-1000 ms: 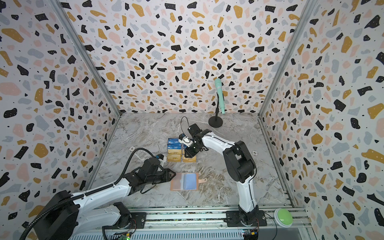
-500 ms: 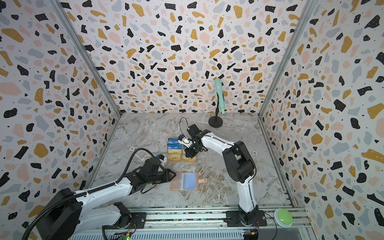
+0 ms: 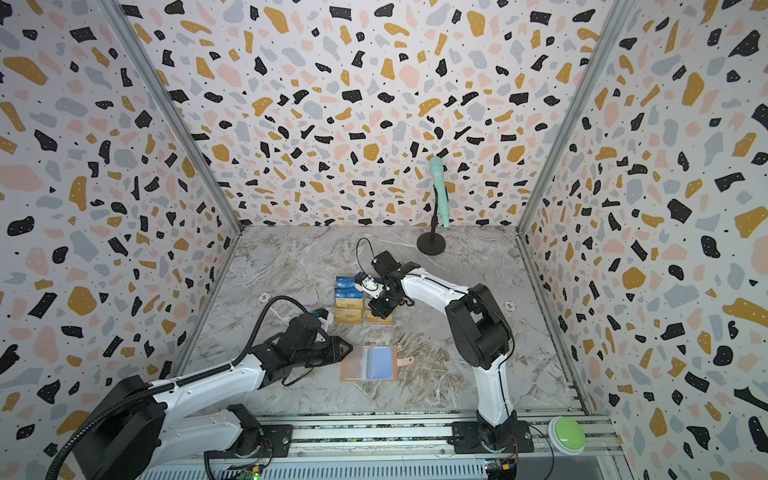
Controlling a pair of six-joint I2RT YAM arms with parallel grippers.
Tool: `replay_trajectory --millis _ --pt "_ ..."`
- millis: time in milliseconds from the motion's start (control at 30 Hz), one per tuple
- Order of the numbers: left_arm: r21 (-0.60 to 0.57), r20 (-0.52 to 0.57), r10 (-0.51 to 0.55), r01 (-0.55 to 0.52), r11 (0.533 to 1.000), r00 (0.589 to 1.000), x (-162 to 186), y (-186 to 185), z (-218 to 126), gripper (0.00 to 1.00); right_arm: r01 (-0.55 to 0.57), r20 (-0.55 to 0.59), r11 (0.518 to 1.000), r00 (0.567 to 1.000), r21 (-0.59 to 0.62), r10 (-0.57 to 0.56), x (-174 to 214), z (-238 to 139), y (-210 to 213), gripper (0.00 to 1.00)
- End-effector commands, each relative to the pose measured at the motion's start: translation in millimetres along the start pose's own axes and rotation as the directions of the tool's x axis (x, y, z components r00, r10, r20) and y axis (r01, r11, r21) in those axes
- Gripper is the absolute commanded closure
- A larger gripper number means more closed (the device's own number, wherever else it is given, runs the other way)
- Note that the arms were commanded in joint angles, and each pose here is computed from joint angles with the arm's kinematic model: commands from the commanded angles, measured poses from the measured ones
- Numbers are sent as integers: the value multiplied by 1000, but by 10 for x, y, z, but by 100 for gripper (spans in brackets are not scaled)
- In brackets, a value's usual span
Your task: Put the credit cards into the card holder
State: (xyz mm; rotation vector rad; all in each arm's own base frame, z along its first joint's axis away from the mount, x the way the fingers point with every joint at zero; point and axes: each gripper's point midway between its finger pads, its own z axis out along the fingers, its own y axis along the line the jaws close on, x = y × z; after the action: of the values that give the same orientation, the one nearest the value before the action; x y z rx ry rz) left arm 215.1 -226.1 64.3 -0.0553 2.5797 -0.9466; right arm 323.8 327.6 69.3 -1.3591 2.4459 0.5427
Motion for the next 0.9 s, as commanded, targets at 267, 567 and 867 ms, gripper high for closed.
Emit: replay_trajectory --millis 267,567,867 --pt "14 -13 -41 41 999 999 -20 8 37 57 66 1 998 998 20 -66 22 -90 33 87" --pt "5 -6 -45 45 999 999 -60 -9 5 57 82 10 997 997 13 -82 -9 -96 39 96" --pt "-1 -15 -49 49 999 999 -69 -11 36 57 91 30 996 995 8 -91 -57 -163 56 99"
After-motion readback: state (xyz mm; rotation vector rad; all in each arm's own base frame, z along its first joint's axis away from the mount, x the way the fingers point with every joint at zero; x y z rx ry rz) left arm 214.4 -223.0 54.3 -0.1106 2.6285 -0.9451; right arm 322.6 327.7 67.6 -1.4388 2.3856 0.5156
